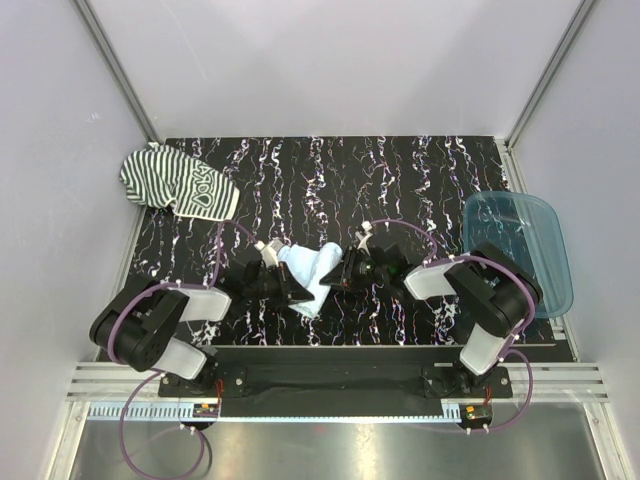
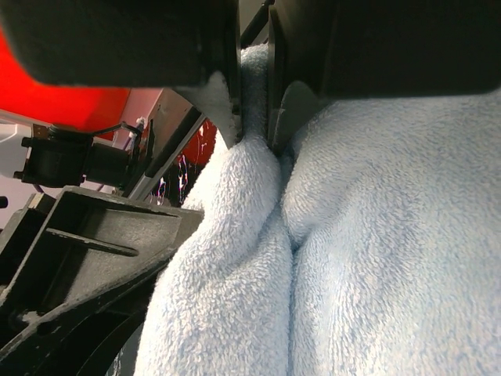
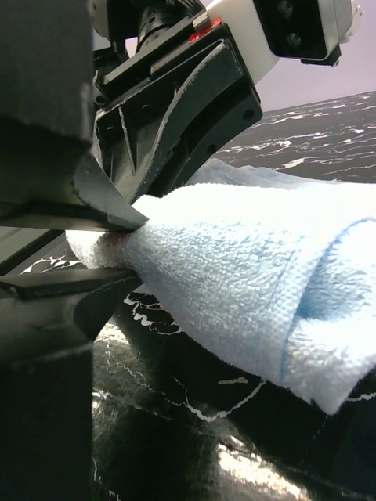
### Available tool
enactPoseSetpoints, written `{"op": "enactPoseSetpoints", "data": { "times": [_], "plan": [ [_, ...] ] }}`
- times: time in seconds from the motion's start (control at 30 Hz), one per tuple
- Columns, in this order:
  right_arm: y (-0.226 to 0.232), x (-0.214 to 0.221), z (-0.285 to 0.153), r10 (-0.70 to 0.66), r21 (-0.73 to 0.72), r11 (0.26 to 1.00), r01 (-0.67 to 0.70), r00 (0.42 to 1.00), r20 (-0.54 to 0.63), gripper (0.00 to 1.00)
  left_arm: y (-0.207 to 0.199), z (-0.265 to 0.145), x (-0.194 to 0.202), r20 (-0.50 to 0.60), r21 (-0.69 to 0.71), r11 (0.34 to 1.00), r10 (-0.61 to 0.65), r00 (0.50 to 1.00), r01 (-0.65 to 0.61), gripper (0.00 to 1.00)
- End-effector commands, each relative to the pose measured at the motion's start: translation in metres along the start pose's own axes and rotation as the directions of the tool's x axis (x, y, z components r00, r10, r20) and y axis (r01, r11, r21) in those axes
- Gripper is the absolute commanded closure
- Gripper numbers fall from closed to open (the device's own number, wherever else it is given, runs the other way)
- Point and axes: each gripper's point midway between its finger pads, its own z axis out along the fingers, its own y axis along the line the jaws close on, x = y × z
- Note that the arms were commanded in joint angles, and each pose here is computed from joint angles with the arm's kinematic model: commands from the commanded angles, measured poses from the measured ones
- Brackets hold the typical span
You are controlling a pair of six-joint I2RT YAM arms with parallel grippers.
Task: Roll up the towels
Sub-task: Roll the towel
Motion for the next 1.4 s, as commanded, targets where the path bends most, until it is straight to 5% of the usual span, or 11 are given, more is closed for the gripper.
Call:
{"op": "enactPoseSetpoints", "data": {
  "times": [0.0,0.17,0.37,0.5,0.8,1.37],
  "plan": [
    [0.027,-0.019,0.000,-0.062,-0.047,0.997,0.066,0.995,0.081,0.75,0.018,-0.006,0.007,-0.009,-0.085,0.996,0.001,1.000,-0.002,0.99],
    [0.018,-0.016,-0.001,-0.053,0.048,0.998,0.051,0.997,0.055,0.81,0.013,-0.015,-0.009,0.033,-0.146,0.986,0.083,0.996,-0.077,0.87],
    [0.001,-0.009,-0.007,-0.021,0.202,0.979,0.018,1.000,0.012,0.83,0.009,-0.032,-0.019,0.051,-0.285,0.943,0.196,0.979,-0.173,0.59],
    [-0.003,-0.006,-0.014,-0.008,0.301,0.954,0.016,1.000,-0.028,0.83,-0.009,-0.039,-0.027,0.063,-0.344,0.902,0.298,0.953,-0.259,0.57],
    [0.002,-0.002,-0.028,0.006,0.452,0.891,0.037,0.996,-0.093,0.83,-0.079,-0.048,-0.027,0.102,-0.444,0.737,0.607,0.788,-0.510,0.56],
    [0.010,0.001,-0.030,0.018,0.464,0.885,0.047,0.991,-0.134,0.82,-0.076,0.007,0.025,-0.048,-0.504,0.544,0.758,0.650,-0.671,0.51]
  ]
}}
